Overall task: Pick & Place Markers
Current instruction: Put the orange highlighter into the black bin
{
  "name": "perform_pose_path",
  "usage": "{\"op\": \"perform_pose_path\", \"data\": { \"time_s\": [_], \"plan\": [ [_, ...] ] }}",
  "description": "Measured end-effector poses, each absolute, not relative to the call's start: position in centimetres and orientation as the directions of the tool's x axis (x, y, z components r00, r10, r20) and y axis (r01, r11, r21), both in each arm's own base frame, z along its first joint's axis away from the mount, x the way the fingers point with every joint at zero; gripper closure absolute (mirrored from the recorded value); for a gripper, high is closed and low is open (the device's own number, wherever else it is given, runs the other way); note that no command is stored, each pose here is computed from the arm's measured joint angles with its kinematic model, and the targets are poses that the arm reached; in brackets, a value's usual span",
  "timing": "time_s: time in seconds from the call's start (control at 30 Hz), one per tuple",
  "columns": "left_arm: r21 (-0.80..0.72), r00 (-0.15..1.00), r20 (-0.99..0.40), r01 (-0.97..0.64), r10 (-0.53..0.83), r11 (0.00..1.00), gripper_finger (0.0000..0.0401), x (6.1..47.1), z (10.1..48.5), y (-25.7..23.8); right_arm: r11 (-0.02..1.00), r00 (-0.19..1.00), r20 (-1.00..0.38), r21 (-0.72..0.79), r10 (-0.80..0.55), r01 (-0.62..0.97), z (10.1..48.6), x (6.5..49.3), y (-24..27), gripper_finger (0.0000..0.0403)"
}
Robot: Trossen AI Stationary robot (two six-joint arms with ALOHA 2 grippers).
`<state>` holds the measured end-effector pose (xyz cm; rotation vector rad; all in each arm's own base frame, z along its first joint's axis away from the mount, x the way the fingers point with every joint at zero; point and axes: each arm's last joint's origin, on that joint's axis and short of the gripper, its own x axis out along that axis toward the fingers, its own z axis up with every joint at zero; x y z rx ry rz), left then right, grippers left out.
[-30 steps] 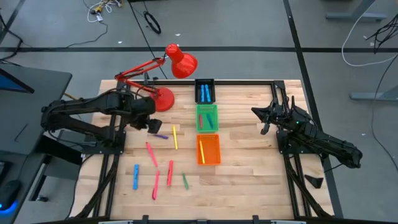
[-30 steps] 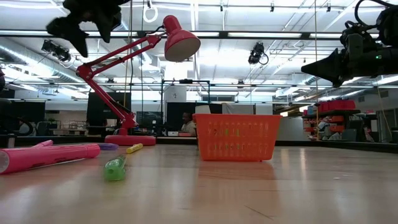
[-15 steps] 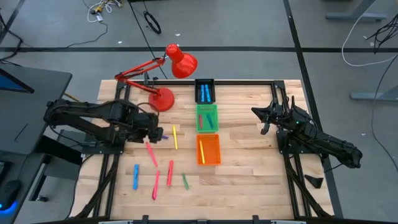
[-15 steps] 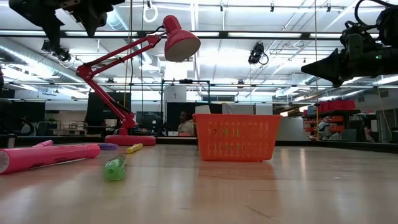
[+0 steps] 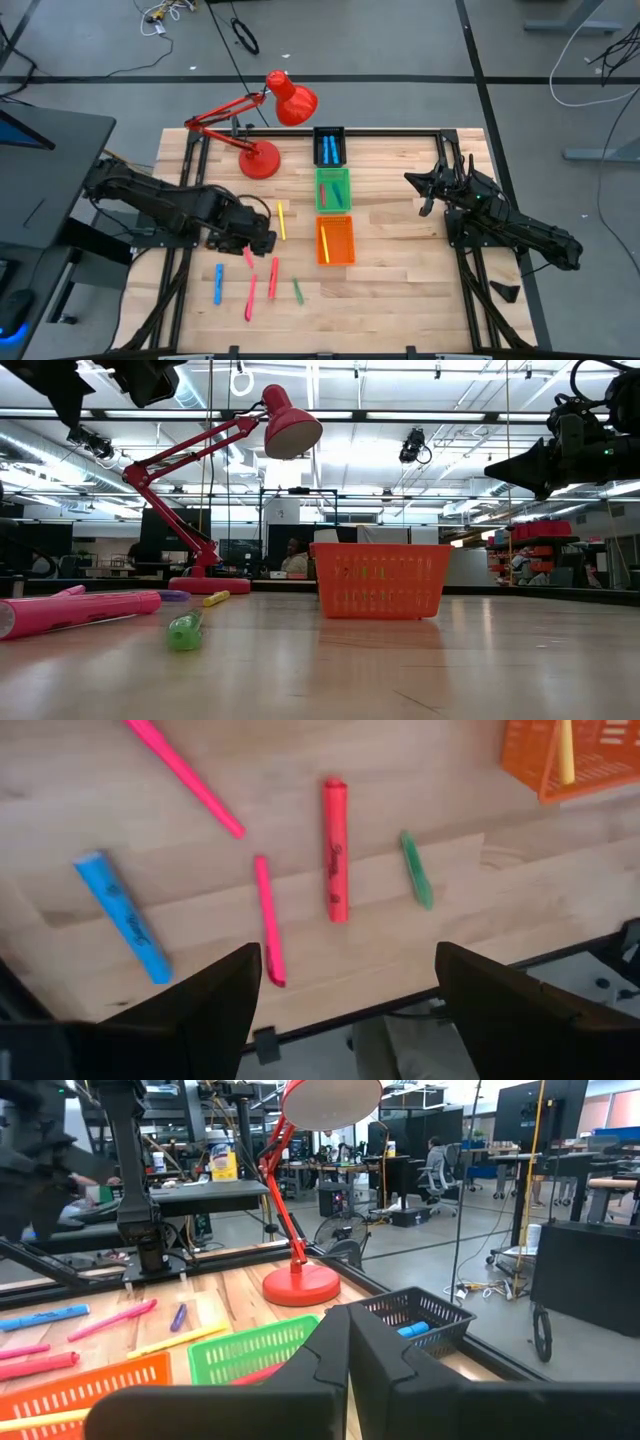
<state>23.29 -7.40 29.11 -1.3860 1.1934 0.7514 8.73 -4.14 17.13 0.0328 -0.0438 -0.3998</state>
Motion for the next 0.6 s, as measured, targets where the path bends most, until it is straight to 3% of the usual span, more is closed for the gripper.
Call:
{"op": "perform_pose_path", "data": {
  "time_s": [0.6],
  "plan": [
    [-0.306, 0.274, -0.928, -0.947, -0.253, 0.096, 0.0094, 27.5, 24.1, -12.7, 0.921, 0.920, 0.036, 0.040, -0.390, 0.389, 17.1, 8.7, -4.1, 0.0392]
  ]
}}
